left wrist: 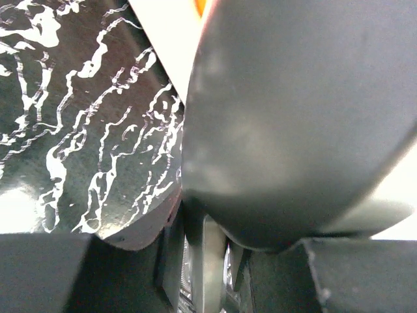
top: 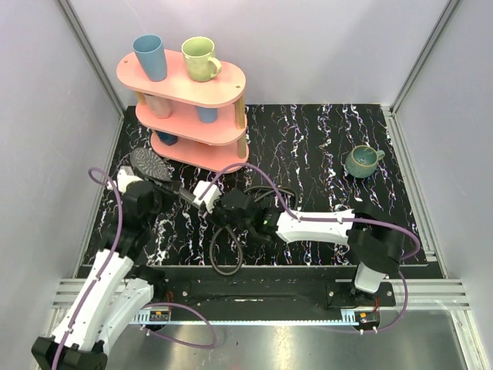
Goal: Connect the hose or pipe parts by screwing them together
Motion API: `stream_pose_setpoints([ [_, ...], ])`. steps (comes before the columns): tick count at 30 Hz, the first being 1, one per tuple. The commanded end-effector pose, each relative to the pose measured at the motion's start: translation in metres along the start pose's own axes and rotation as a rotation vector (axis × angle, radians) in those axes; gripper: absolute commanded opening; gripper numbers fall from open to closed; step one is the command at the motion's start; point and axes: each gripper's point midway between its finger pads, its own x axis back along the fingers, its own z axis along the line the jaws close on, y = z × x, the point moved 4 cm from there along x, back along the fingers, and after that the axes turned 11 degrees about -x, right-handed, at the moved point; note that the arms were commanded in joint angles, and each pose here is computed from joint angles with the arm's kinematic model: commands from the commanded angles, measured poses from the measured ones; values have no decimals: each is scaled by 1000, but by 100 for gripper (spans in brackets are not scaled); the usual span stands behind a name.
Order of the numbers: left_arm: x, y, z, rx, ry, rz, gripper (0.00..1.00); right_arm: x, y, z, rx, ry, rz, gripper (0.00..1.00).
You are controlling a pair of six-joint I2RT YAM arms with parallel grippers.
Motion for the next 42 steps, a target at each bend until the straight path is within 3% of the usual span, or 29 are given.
stream_pose_setpoints([
  [1,-3,-28,-3,-25,-285,-18,0,-1,28,-7,-174,157,-125,0],
  [3,11,-18,-22,-14,-513,-139,0,2,31,-15,-238,291,-149,0],
  [4,2,-35,-8,-25,-527,-128,0,6,33,-18,-348,344,-151,0],
  [6,13,-27,-17,-44,-660,-235,0,16,44,-15,-400,528,-207,0],
  [7,9,-36,-9,-62,-672,-240,0,20,45,-31,-485,558,-208,0],
  [11,13,-37,-6,-121,-745,-320,0,27,52,-41,-569,788,-214,0],
  [14,11,-36,-6,-127,-737,-328,0,21,44,-47,-648,830,-197,0],
  [15,9,-37,-4,-129,-721,-321,0,18,39,-48,-664,819,-189,2],
  [18,3,-35,-4,-146,-659,-289,0,16,32,-54,-672,729,-198,29],
  [19,6,-29,-10,-150,-647,-290,0,15,30,-56,-641,699,-206,43],
  [23,1,-16,-8,-155,-516,-276,0,20,22,-66,-595,564,-160,75],
  [29,1,1,-7,-77,-271,-183,0,41,15,-80,-342,247,-87,79],
  [30,-6,-7,3,-92,-187,-117,0,47,24,-78,-296,221,-98,79],
  [34,-3,-1,-3,-31,-114,-65,0,52,24,-47,-108,164,-12,82],
  [42,9,13,-13,32,-46,-47,0,32,15,-11,-20,61,53,84],
])
